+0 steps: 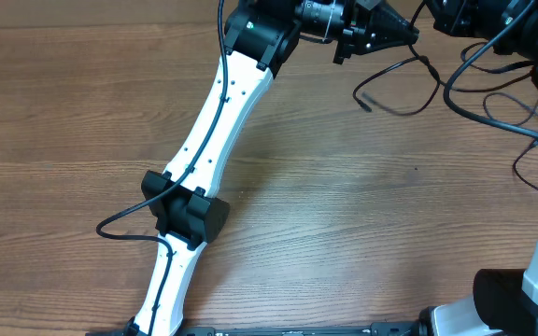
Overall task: Untangle cables
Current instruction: 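Bring both grippers back to top center, cable hanging between them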
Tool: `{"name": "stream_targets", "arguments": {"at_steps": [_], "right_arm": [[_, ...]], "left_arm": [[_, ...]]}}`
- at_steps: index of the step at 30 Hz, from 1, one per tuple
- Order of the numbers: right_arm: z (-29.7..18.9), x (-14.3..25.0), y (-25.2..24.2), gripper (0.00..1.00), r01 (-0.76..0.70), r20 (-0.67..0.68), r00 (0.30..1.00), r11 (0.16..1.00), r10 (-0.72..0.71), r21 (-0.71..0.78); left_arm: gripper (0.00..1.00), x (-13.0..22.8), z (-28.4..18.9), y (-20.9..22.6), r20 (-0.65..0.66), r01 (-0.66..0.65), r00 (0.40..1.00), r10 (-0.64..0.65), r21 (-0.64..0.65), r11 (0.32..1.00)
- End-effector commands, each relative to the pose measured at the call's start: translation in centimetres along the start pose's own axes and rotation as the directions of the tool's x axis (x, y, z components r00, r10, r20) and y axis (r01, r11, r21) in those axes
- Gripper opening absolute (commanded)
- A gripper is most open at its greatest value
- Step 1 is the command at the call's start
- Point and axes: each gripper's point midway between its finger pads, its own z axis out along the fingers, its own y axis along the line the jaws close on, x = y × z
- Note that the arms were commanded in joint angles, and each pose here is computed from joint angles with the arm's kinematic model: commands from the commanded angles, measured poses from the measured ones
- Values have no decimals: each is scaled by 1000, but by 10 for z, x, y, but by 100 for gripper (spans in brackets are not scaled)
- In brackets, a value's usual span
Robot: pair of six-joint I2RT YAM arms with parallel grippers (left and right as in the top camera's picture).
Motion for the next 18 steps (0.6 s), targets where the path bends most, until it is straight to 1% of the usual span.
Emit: {"name": "stream_targets", "arguments": {"at_steps": [1,5,6,7,9,10,11,13,15,16,18], "right_arm": [[0,-1,0,4,9,3,1000,1000,-9,-4],[0,-2,-9,5,8,12,1000,999,-8,49],[0,-3,-12,9,7,16,1000,998,-8,66],[-1,-4,-16,22,6,22,1000,996,-8,92],[-2,-8,-29,58,8,42,999,987,-15,161],[-4,-11,-40,75,20,57,998,973,-34,228],[-7,-15,-52,85,26,71,996,954,-49,298],[-15,-21,-82,98,6,103,993,888,-60,460],[-25,-24,-108,100,-16,119,991,816,-65,578],[-27,-23,-117,100,-24,117,991,796,-59,605],[-24,-16,-128,100,-35,92,995,791,-26,610]], "left_arm": [[4,-6,-3,2,3,28,1000,-28,-32,999],[5,-4,-10,18,5,102,995,-102,-119,988],[5,-4,-13,20,6,109,994,-109,-124,986],[5,-4,-17,21,8,120,993,-120,-131,984],[5,-5,-26,24,10,135,991,-135,-147,980],[5,-4,-30,26,11,143,990,-143,-155,978],[5,-5,-33,26,11,147,989,-147,-157,977],[5,-6,-40,27,14,155,988,-155,-167,974],[5,-8,-46,28,17,156,988,-155,-178,972],[5,-8,-49,29,19,159,987,-158,-182,970],[5,-10,-53,30,21,156,988,-155,-191,969]]}}
